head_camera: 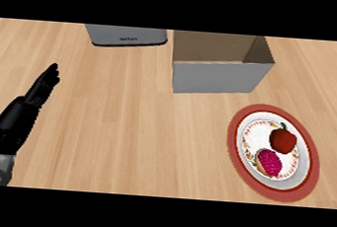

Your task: Pick the bell pepper from the plate and place it in the cardboard box

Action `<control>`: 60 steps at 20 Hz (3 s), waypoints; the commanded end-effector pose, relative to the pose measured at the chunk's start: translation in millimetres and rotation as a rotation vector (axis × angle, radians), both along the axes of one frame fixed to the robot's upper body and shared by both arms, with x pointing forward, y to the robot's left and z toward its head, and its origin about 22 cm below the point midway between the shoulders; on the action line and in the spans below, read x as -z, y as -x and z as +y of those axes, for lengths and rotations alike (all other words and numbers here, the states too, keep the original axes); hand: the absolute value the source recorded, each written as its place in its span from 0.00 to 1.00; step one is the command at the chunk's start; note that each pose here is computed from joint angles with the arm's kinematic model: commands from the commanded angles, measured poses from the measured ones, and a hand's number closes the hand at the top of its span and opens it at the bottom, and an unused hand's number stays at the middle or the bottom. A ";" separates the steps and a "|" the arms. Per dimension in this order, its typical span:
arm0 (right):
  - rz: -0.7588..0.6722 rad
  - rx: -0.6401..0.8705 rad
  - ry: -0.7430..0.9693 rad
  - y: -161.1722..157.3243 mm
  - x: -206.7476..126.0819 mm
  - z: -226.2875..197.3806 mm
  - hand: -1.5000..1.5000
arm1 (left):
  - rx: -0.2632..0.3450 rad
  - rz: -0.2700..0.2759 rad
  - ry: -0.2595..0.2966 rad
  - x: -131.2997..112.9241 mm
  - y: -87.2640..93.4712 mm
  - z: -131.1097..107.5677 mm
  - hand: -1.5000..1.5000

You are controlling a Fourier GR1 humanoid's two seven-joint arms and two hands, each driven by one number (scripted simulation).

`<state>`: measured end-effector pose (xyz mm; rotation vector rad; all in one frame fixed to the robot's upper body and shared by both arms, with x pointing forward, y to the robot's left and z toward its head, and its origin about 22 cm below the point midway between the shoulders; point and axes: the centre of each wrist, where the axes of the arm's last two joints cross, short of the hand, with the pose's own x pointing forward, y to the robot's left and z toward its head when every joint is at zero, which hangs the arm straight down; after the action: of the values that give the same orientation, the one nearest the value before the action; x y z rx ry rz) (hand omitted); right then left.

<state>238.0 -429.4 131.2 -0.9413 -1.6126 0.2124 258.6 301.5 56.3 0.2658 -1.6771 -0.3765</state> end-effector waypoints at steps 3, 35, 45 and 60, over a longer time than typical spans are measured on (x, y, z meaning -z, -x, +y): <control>0.098 -0.043 0.281 62.2 11.9 -9.1 0.00 | 0.130 -0.029 -0.010 -16.4 -10.7 -12.6 0.50; 0.948 0.002 0.496 -5.7 -14.0 173.3 0.00 | 0.223 -0.048 -0.010 -16.7 -30.3 -45.0 0.50; 0.965 0.073 0.559 -7.7 26.1 164.5 0.00 | 0.199 -0.032 -0.026 -3.9 -35.7 -31.5 0.50; 1.026 0.057 0.571 -26.7 76.0 141.9 0.00 | 0.189 -0.043 -0.020 -11.0 -49.2 -29.0 0.50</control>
<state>257.8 -291.9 73.4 -1.0637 -0.5634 0.9614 291.6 266.4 65.1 0.1058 -1.7470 -0.5272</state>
